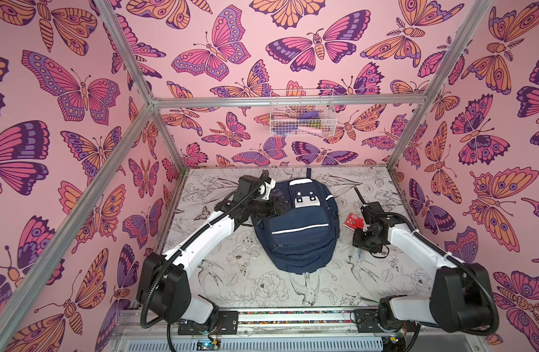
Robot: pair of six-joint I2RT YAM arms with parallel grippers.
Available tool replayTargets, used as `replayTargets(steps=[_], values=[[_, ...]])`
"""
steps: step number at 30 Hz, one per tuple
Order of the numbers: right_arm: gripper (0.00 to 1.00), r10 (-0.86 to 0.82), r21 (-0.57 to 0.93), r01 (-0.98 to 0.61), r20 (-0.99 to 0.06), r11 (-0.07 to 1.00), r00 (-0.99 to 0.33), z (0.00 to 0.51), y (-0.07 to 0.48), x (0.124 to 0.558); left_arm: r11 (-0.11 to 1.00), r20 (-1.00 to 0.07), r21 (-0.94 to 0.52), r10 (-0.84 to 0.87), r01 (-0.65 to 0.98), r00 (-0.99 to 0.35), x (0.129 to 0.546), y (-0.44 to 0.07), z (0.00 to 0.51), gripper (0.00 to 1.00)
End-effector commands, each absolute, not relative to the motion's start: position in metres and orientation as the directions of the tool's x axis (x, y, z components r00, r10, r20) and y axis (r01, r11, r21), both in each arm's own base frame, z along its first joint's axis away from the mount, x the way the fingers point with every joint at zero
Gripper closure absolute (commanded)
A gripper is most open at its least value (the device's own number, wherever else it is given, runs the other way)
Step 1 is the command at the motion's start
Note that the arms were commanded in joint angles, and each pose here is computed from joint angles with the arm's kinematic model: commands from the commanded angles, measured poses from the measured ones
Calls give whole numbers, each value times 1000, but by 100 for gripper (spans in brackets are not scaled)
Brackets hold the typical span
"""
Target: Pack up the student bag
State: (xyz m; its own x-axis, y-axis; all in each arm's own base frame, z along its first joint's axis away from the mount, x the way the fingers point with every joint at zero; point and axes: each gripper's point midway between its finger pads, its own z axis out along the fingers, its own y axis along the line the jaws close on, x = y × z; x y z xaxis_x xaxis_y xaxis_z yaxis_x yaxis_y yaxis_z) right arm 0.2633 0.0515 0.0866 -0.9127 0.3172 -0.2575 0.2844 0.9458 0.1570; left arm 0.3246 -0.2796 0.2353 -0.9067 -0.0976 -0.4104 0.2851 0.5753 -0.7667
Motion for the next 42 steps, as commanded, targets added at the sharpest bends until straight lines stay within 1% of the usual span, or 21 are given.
replayTargets(steps=[1, 4, 9, 12, 16, 19, 23, 29, 31, 32, 36, 39, 42], values=[[78, 220, 238, 137, -371, 962, -902, 137, 79, 269, 453, -385, -838, -98, 303, -918, 326, -295, 259, 50], [78, 118, 302, -29, -457, 953, -882, 176, 120, 270, 366, -388, -871, -100, 328, -916, 324, -304, 278, 49], [80, -104, 299, -319, -561, 899, -821, 222, 190, 257, 300, -383, -892, -109, 338, -917, 325, -309, 292, 47], [80, -192, 283, -430, -599, 857, -778, 240, 221, 248, 290, -353, -905, -109, 310, -929, 325, -311, 288, 47], [80, -303, 237, -546, -626, 804, -718, 251, 252, 237, 239, -324, -923, -61, 301, -944, 314, -315, 291, 47], [80, -352, 220, -594, -630, 774, -692, 252, 270, 233, 211, -326, -926, -24, 314, -945, 303, -314, 294, 46], [80, -410, 178, -626, -615, 759, -673, 250, 282, 234, 189, -327, -927, 14, 324, -945, 292, -313, 294, 47], [81, -431, 152, -642, -624, 751, -652, 252, 291, 237, 179, -299, -935, 59, 305, -952, 280, -311, 281, 53], [81, -443, 146, -645, -613, 750, -654, 252, 292, 236, 190, -276, -940, 59, 282, -959, 279, -310, 275, 58], [81, -452, 137, -649, -611, 749, -650, 251, 292, 235, 192, -273, -941, 59, 279, -960, 278, -309, 273, 60], [81, -456, 124, -647, -611, 752, -647, 245, 292, 234, 193, -267, -942, 57, 273, -962, 276, -304, 273, 71], [81, -448, 127, -642, -615, 756, -649, 244, 294, 236, 208, -272, -940, 31, 272, -962, 280, -299, 273, 75], [81, -450, 117, -640, -615, 759, -647, 247, 293, 236, 223, -256, -942, 8, 251, -967, 284, -299, 269, 85]])
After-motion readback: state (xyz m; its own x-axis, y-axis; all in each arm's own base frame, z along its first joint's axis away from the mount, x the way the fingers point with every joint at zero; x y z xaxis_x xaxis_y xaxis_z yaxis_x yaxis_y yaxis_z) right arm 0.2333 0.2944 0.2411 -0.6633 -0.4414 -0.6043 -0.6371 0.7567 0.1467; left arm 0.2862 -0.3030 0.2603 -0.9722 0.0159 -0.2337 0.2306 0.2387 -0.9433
